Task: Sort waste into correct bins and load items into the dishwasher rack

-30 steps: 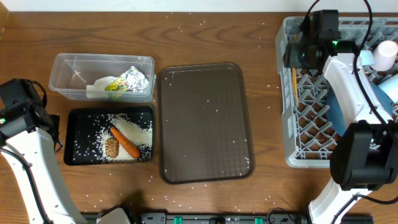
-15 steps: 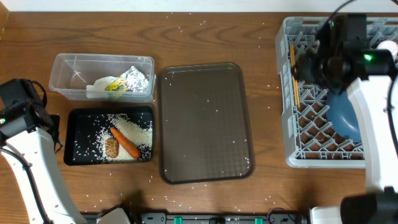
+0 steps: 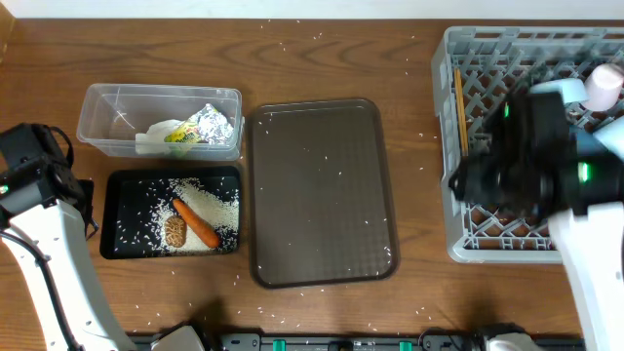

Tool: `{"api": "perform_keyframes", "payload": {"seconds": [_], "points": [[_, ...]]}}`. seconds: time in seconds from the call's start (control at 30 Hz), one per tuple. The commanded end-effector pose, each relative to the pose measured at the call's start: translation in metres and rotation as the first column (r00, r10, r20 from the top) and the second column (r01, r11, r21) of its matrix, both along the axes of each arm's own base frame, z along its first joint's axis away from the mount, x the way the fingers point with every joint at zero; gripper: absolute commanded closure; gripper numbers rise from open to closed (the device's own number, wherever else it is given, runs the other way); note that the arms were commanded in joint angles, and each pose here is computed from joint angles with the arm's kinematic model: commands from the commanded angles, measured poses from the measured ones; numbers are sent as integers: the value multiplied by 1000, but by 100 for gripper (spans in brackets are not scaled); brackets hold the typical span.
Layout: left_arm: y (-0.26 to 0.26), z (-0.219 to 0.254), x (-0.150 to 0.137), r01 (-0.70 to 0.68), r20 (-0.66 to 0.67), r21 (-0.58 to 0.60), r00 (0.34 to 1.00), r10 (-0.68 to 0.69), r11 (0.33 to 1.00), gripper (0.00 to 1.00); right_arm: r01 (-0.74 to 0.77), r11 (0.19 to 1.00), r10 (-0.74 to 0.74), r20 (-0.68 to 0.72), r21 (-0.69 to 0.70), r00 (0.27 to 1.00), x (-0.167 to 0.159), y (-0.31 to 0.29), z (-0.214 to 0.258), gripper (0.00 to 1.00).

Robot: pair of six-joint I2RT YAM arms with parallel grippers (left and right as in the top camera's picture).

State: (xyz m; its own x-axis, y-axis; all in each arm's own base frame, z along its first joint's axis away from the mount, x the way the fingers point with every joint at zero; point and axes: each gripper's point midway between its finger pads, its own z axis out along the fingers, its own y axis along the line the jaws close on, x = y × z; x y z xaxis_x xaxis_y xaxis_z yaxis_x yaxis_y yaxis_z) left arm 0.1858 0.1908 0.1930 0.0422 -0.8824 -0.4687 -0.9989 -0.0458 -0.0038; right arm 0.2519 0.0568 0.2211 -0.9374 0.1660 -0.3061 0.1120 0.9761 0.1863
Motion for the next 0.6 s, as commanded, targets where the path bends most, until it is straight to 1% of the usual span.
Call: {"api": "perform_keyframes", "payload": {"seconds": [0.0,0.1,0.13,0.17,0.37,0.57], "points": [[1,0,-3,-11,-3,3,1000,11,1000,2,47,999,-46,57,-17,997,-25,-4,-11,51],[1,0,-3,-11,-3,3,1000,11,1000,2,62,998,-64,120,20,991,-40,-2,-29,49],[1,0,-3,-11,-3,3,1000,11,1000,2,65,997,-68,142,30,987,-42,-2,-34,43],[1,0,-3,-11,-3,3,1000,11,1000,2,65,997,-70,165,37,984,-44,-3,-39,1],[1,0,-3,-11,-4,3,1000,11,1000,2,64,996,-80,275,66,958,-45,-4,-65,1],[1,0,-3,-11,-3,3,1000,11,1000,2,130,982,-165,298,134,940,-31,-1,-80,1]]}}
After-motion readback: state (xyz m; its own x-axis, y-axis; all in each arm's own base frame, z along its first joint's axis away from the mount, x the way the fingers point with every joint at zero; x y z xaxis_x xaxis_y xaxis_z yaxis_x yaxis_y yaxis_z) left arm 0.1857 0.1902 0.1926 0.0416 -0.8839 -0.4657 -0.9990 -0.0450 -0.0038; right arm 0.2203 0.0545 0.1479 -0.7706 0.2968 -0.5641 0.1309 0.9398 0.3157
